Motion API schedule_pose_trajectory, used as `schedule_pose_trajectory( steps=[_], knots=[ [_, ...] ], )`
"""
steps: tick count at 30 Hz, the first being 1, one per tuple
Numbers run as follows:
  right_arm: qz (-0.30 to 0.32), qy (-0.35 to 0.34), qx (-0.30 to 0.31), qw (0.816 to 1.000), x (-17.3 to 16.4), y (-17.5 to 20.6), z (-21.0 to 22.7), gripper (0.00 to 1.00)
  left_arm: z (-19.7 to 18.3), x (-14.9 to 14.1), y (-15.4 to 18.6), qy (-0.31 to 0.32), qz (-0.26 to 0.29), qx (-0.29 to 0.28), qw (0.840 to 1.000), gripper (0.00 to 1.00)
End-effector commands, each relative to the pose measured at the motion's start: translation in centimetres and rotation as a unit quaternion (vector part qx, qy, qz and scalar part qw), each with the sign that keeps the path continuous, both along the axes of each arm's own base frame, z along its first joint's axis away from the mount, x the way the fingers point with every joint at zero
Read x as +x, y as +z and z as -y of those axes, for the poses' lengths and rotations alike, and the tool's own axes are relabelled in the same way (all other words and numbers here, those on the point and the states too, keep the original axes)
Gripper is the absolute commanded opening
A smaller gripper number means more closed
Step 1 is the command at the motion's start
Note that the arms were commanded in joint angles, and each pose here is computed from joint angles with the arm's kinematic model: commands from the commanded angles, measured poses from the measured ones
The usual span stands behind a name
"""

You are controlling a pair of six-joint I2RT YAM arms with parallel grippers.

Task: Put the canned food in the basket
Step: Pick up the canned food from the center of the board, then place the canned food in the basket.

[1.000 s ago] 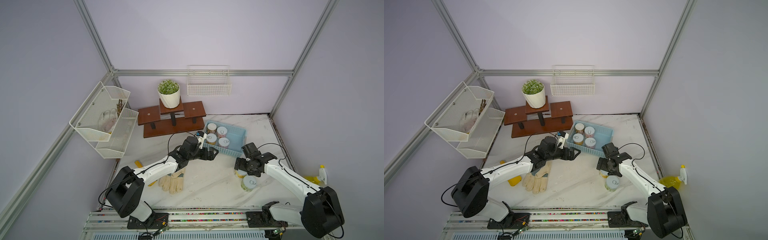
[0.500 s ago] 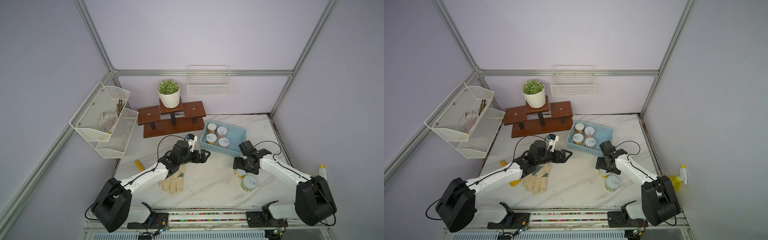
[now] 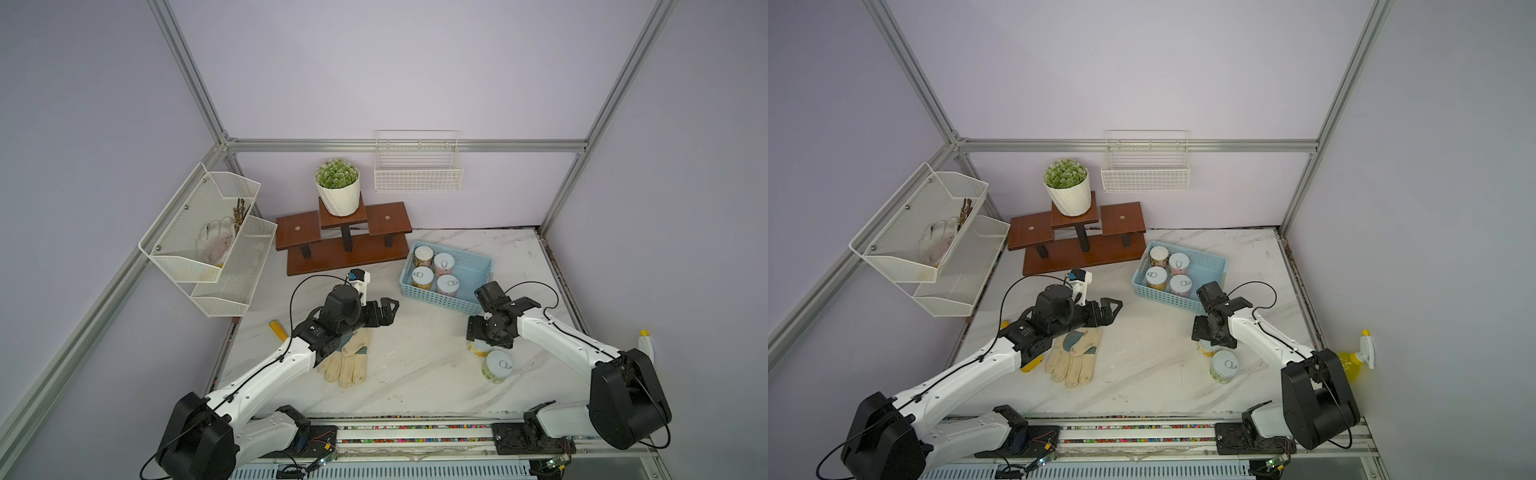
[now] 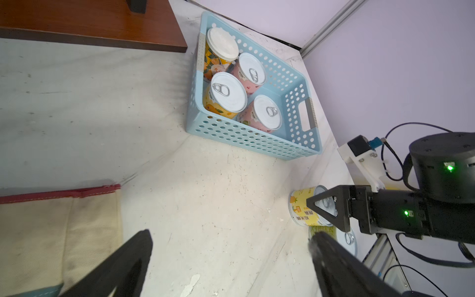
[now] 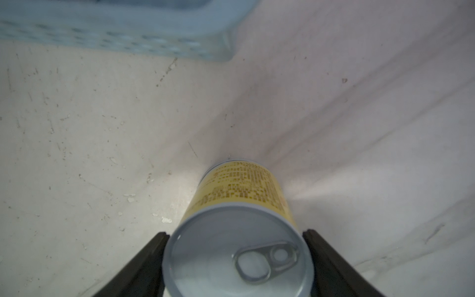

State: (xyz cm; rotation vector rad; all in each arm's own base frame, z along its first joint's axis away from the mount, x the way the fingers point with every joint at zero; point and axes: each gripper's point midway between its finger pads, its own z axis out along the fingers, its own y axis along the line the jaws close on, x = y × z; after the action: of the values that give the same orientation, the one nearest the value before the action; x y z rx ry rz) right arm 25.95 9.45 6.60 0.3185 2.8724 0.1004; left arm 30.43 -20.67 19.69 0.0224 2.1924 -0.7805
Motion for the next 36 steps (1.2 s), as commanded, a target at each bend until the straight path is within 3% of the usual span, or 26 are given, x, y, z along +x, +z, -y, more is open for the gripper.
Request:
schedule_pose_trajectory(
  steps=[1,8,16,22,26,36],
  knots=[
    [0.011,0.016,0.016,1.0,0.4,1.2,-2.3,0.77,-2.4,0.0,0.3,0.036,0.014,0.029,0.999,1.0],
    [0.026,0.055,0.027,0.998,0.7,2.3,-7.0,0.75,-3.7,-0.3,0.1,0.054,0.012,0.038,0.998,1.0],
    [0.051,0.076,0.07,0.993,2.9,5.1,-9.9,0.7,-2.2,-1.8,-0.5,0.015,0.03,0.08,0.996,1.0],
    [0.078,0.078,0.053,0.993,4.8,8.3,-9.5,0.7,-0.2,-3.5,-1.7,-0.008,0.035,0.109,0.993,1.0],
    [0.103,0.064,0.039,0.992,6.8,10.3,-8.0,0.7,1.7,-4.2,-2.1,-0.029,0.036,0.096,0.994,1.0],
    [0.139,0.023,0.0,0.99,13.1,12.8,-4.2,0.7,4.9,-2.1,-1.0,-0.052,0.04,0.088,0.994,1.0]
  ],
)
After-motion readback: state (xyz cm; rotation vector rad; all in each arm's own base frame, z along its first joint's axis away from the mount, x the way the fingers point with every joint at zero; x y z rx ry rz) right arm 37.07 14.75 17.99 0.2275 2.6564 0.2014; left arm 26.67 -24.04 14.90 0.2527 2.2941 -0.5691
